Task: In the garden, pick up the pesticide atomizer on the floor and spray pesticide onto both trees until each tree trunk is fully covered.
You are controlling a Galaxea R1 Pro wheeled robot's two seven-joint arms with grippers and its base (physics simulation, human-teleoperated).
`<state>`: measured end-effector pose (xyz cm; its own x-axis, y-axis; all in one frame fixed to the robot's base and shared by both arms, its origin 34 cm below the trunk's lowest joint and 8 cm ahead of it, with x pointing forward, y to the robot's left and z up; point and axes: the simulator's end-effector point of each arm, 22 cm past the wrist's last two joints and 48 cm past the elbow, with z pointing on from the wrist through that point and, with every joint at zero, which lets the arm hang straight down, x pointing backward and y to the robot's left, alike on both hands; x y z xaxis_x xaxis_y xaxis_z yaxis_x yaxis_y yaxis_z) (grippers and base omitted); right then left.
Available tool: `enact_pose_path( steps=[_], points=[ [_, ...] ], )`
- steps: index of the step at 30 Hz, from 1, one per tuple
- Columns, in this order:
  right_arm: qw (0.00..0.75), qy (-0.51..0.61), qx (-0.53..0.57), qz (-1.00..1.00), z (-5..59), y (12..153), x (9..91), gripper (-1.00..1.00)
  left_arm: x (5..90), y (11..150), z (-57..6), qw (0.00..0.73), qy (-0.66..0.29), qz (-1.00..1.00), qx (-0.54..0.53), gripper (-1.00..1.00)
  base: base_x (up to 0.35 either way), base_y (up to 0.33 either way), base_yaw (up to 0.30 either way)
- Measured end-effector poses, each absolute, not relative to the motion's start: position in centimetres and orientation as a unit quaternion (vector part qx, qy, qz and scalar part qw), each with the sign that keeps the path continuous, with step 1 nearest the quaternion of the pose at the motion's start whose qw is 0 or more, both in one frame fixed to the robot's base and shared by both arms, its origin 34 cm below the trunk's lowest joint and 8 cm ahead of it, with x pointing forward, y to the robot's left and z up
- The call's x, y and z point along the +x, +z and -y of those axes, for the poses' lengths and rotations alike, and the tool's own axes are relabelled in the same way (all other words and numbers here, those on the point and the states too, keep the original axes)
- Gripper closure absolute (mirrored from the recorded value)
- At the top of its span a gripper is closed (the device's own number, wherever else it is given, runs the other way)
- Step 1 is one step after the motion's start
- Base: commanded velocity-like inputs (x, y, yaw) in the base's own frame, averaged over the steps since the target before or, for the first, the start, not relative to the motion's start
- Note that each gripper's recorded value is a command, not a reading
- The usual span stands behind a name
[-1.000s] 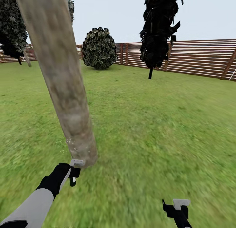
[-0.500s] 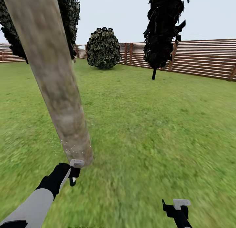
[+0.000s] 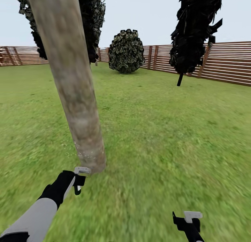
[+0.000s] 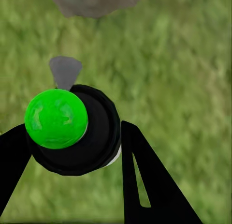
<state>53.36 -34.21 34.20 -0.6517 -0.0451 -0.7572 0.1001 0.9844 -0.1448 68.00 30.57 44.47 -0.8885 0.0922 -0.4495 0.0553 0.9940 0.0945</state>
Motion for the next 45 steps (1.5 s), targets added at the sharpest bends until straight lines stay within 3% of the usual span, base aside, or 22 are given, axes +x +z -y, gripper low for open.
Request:
enact_pose_path(
  steps=[10,12,19,27,45],
  points=[
    [0.417,-0.090,0.015,-0.904,34.6,34.2,53.3,-1.00,73.8,50.3,-26.9,0.261,0.018,-0.964,0.039,1.00,0.000,0.000,0.067],
    [0.417,-0.090,0.016,-0.904,34.6,34.3,53.3,-1.00,74.2,51.2,-30.8,0.265,0.045,-0.963,0.033,1.00,0.000,0.000,0.000],
    [0.417,-0.090,0.016,-0.904,34.6,34.3,53.4,-1.00,75.6,52.8,-27.8,0.268,0.022,-0.963,0.034,1.00,0.000,0.000,0.112],
    [0.417,-0.090,0.016,-0.904,34.6,34.3,53.3,-1.00,75.5,53.0,-31.0,0.265,0.041,-0.963,0.025,1.00,0.010,-0.007,0.151],
    [0.417,-0.090,0.015,-0.904,34.6,34.3,53.3,-1.00,76.6,55.0,-30.5,0.284,0.045,-0.957,0.026,1.00,0.066,-0.244,0.001]
  ],
)
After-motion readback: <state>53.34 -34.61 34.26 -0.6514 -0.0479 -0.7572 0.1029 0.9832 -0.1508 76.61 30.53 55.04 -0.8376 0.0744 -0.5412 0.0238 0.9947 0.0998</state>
